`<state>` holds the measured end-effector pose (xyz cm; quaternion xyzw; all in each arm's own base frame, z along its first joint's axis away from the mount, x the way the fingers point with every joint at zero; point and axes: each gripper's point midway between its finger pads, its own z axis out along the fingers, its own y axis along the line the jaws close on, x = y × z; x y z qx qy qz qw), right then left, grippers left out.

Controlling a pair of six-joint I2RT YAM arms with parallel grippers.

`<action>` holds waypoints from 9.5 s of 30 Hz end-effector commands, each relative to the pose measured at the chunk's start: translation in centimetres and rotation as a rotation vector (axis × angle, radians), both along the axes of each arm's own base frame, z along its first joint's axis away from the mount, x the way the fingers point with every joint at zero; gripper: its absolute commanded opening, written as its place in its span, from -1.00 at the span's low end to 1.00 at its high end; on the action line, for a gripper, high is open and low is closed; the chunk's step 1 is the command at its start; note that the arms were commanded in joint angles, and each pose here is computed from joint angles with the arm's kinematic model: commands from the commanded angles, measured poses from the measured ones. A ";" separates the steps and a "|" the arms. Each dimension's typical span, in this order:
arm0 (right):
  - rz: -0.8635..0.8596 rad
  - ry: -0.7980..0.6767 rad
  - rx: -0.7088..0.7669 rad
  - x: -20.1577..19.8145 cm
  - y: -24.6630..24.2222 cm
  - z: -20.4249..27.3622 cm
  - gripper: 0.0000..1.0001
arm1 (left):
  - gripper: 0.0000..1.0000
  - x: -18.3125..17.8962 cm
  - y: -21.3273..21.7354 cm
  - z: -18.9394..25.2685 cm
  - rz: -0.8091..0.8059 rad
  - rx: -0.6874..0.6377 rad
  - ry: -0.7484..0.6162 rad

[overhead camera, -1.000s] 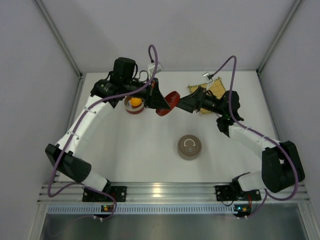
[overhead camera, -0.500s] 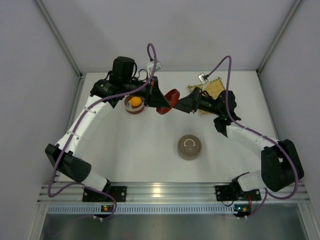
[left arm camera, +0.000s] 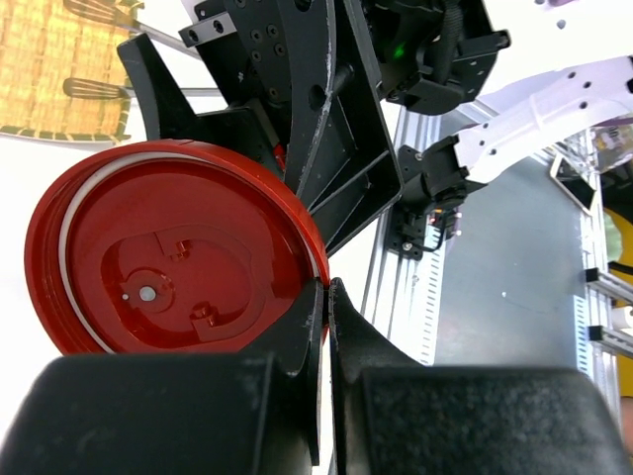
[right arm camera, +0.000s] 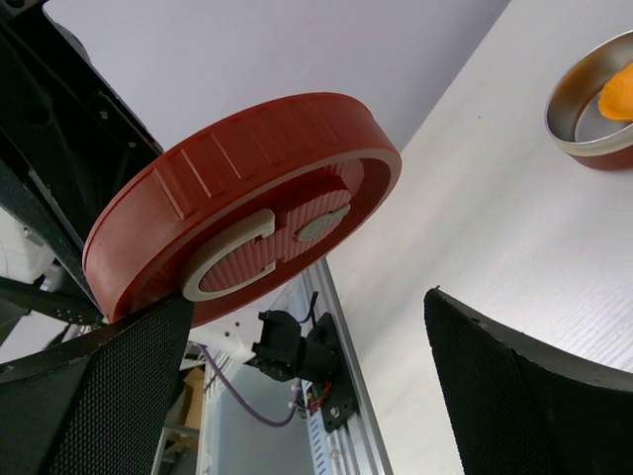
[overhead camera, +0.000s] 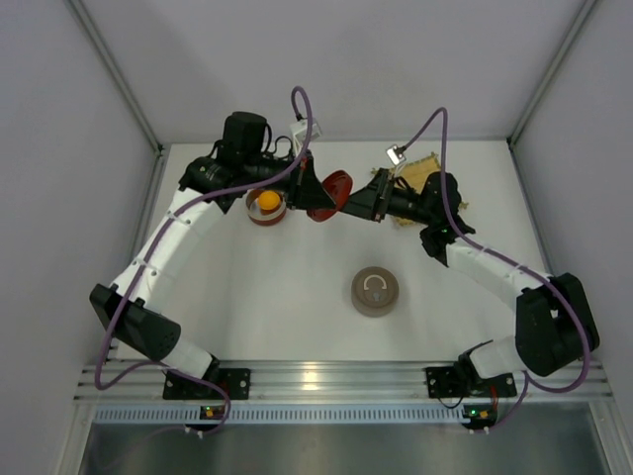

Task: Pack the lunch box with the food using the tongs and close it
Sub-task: Pick up the box lid from the center of the board, then close the box lid on the packing box.

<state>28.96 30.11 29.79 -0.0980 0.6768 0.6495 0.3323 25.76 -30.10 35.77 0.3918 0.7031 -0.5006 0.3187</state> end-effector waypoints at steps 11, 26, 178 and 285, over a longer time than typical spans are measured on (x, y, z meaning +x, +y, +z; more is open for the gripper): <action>-0.062 -0.001 -0.180 0.5 -0.6 -3.2 0.85 | -1.00 -0.4 -0.2 0.4 -0.016 0.016 -0.091; -0.014 -0.062 0.051 -0.5 -1.0 1.7 0.86 | -1.00 -0.1 -0.4 0.3 0.011 -0.010 -0.015; -0.316 0.518 -0.175 5.8 -5.5 -6.1 -1.00 | 0.38 2.1 4.7 -1.5 0.187 0.424 -0.798; -0.396 0.383 -0.128 6.3 -18.9 -0.5 0.98 | -1.00 22.3 21.6 -15.4 1.081 0.253 -0.254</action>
